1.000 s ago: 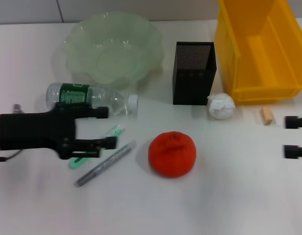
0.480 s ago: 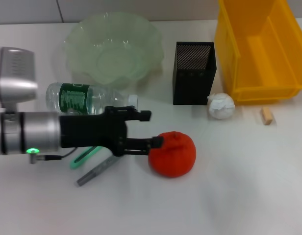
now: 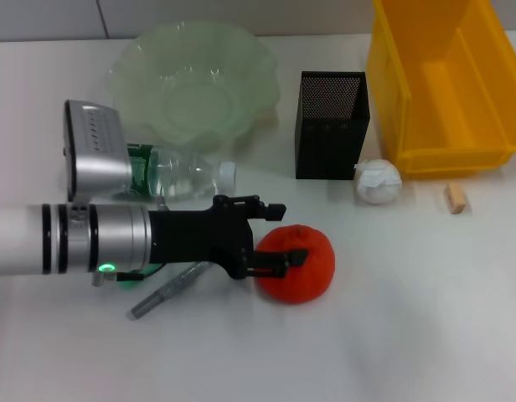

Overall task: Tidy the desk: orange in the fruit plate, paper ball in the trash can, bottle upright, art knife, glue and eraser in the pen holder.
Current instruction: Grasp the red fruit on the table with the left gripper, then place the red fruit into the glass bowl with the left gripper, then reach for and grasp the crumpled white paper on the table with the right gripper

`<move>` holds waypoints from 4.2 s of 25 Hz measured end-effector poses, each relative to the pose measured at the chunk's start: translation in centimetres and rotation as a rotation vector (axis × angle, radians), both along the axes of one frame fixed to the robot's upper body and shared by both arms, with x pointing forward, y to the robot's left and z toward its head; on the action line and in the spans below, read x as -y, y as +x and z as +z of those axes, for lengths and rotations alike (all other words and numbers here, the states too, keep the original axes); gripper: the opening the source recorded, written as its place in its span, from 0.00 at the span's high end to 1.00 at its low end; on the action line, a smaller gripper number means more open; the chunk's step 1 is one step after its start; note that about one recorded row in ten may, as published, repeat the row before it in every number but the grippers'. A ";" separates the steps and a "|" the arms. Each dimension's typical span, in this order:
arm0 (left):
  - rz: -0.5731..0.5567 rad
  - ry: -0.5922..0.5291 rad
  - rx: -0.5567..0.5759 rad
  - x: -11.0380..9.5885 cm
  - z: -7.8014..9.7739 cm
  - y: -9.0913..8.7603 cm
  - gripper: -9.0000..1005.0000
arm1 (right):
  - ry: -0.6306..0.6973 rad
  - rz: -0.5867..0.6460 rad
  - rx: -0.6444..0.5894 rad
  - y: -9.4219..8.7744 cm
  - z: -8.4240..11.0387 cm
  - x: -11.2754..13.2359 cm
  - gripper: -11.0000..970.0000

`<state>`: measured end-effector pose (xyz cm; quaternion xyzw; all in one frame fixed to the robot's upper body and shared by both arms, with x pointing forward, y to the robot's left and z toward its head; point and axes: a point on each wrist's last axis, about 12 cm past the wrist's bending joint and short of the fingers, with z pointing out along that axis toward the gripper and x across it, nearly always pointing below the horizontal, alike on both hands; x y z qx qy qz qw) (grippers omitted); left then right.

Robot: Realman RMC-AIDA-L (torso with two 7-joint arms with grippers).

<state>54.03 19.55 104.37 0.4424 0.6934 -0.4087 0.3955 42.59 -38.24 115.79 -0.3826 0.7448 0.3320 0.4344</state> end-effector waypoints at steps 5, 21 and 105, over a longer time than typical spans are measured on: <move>-0.023 0.035 0.010 0.8 -0.7 -0.4 0.25 | 0.006 -0.002 -0.012 0.0 0.1 -0.1 0.34; -0.043 0.049 0.017 1.1 -1.1 -1.1 0.43 | 0.020 0.002 -0.021 0.3 0.0 -0.4 0.34; 0.121 -0.372 0.228 -9.8 7.9 -4.1 0.14 | -1.041 0.031 -0.018 12.4 3.1 -23.3 0.34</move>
